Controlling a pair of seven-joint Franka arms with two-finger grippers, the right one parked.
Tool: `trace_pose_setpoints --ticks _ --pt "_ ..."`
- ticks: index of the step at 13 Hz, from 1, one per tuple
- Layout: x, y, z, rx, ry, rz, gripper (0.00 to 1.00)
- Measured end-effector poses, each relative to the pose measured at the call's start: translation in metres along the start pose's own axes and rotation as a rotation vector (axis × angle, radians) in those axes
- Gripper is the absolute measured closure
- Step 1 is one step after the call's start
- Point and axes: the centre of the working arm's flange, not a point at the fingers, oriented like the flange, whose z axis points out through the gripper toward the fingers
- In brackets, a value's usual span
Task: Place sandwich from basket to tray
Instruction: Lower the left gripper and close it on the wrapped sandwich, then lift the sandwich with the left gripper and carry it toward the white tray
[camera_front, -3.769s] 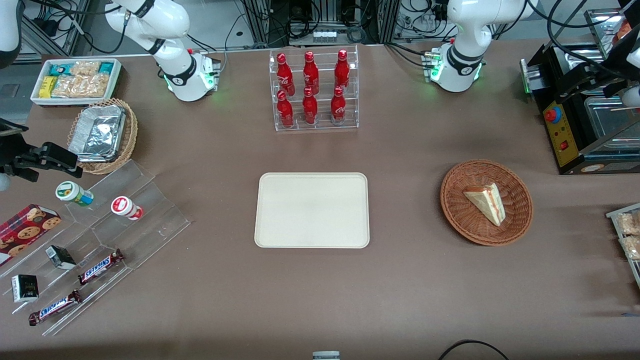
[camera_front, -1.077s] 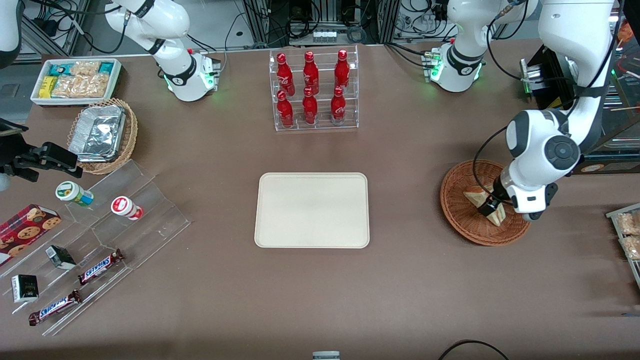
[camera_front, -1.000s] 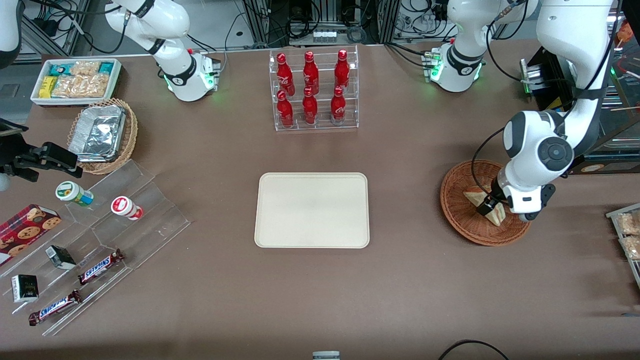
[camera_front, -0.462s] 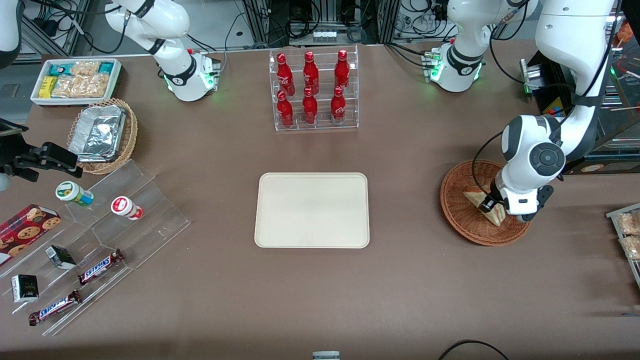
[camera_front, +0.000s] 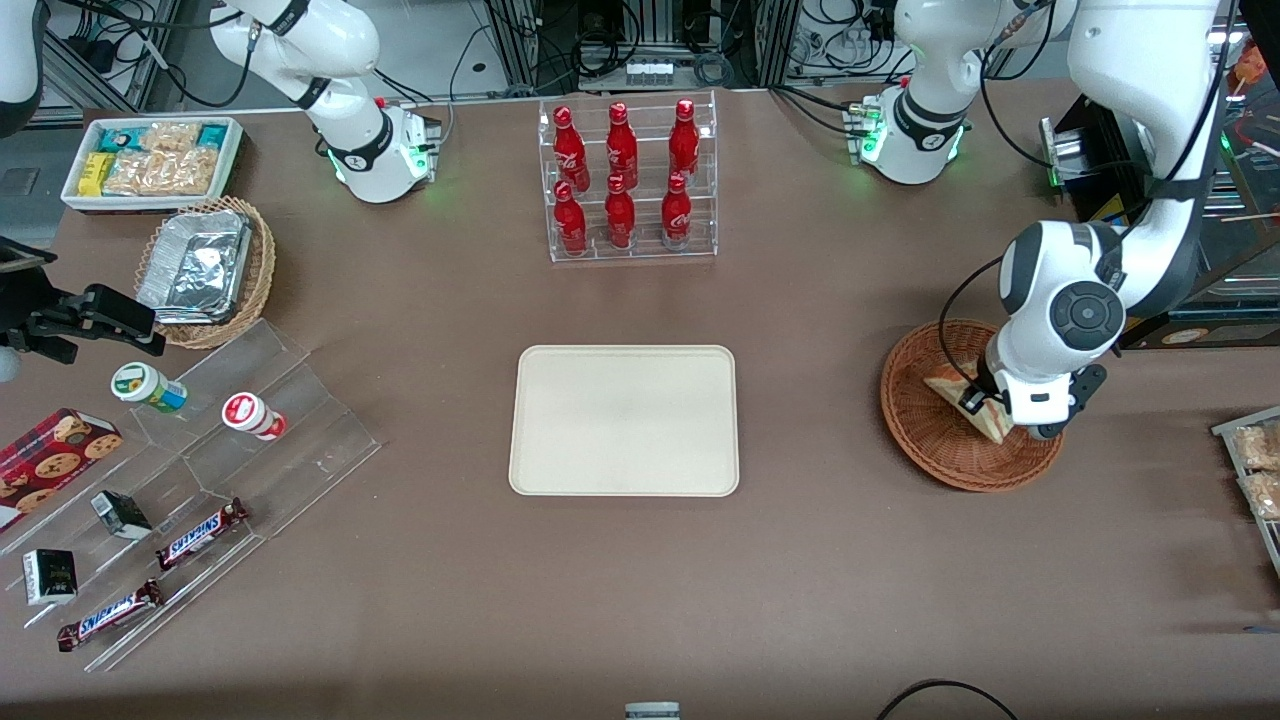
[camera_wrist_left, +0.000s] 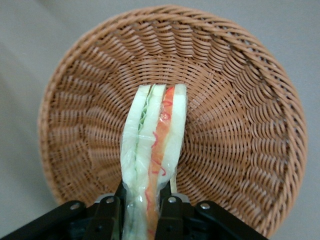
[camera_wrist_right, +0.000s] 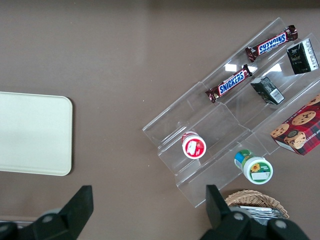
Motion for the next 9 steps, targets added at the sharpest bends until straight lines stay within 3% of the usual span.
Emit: trace_pose_setpoints --ticks 2,4,9 --pt "-0.010 0.012 -0.048 0.029 0.010 0.056 0.74" --pt "-0.031 0.032 -0.105 0.036 0.036 0.119 0.74" --pt "-0.116 0.092 -0.196 -0.041 0.091 0.272 0.74"
